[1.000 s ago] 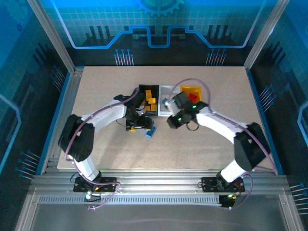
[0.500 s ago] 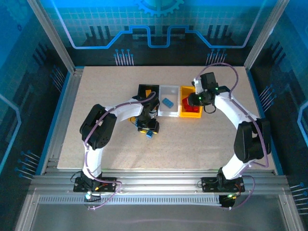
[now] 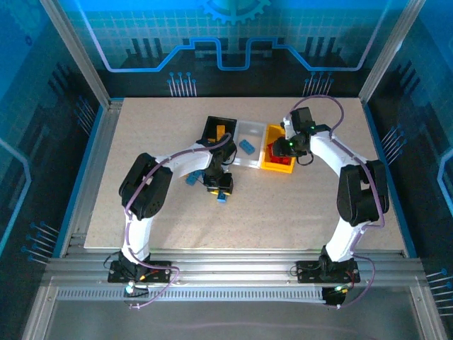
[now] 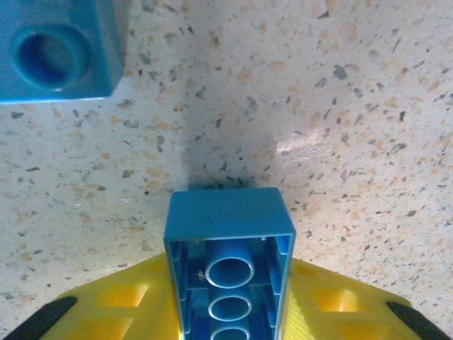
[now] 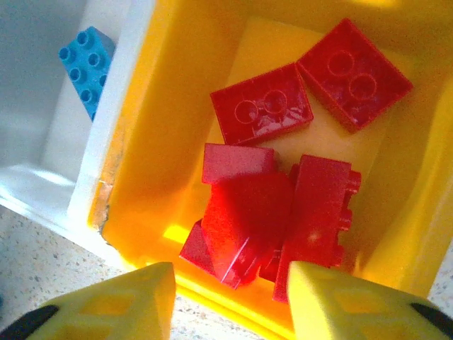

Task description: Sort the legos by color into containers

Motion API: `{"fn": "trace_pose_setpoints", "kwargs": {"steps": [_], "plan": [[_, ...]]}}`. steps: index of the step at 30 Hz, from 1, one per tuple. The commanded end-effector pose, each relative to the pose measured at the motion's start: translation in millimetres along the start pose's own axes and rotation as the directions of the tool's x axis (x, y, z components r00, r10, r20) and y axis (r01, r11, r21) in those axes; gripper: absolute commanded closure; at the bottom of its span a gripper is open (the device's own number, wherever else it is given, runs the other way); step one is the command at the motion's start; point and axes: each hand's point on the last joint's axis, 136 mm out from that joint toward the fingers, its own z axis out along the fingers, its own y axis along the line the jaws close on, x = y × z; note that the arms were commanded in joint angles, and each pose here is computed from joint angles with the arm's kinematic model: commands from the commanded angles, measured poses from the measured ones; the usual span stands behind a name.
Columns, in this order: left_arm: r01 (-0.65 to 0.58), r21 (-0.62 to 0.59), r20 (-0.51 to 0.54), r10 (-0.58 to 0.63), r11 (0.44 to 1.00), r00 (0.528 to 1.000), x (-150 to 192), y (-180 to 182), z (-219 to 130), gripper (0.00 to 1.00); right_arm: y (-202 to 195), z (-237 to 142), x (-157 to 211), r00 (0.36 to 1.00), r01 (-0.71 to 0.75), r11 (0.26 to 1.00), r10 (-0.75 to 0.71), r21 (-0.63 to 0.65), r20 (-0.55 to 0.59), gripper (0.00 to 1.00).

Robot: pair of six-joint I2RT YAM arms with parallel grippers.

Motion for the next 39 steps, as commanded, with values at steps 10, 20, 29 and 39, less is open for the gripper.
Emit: {"fn": "trace_pose_setpoints", "kwargs": {"steps": [10,20,29,39], "plan": [[0.007,0.099,0.102,-0.017,0.995,0.995,-8.6,-33.0,-89.0,0.64,8.7,-51.2,-12.1,0.991,-0.009,0.999,0.014,-0.037,0.132,0.29],[-0.025,0.113,0.293,-0.009,0.993,0.956,-130.3,-56.4,-123.5,0.62,54.3,-95.9,29.8,0.972,0.067,0.987,-0.033,-0.144,0.233,0.29],[-0.001,0.149,0.331,-0.049,0.989,0.942,-185.8,-56.4,-95.3,0.43,113.8,-114.7,66.3,0.945,0.262,0.952,-0.221,-0.157,0.24,0.28],[0.018,0.251,0.441,-0.131,0.968,0.888,-171.2,-49.4,-179.9,0.27,149.8,-70.1,80.7,0.972,0.205,0.962,-0.179,-0.179,0.153,0.27]]}}
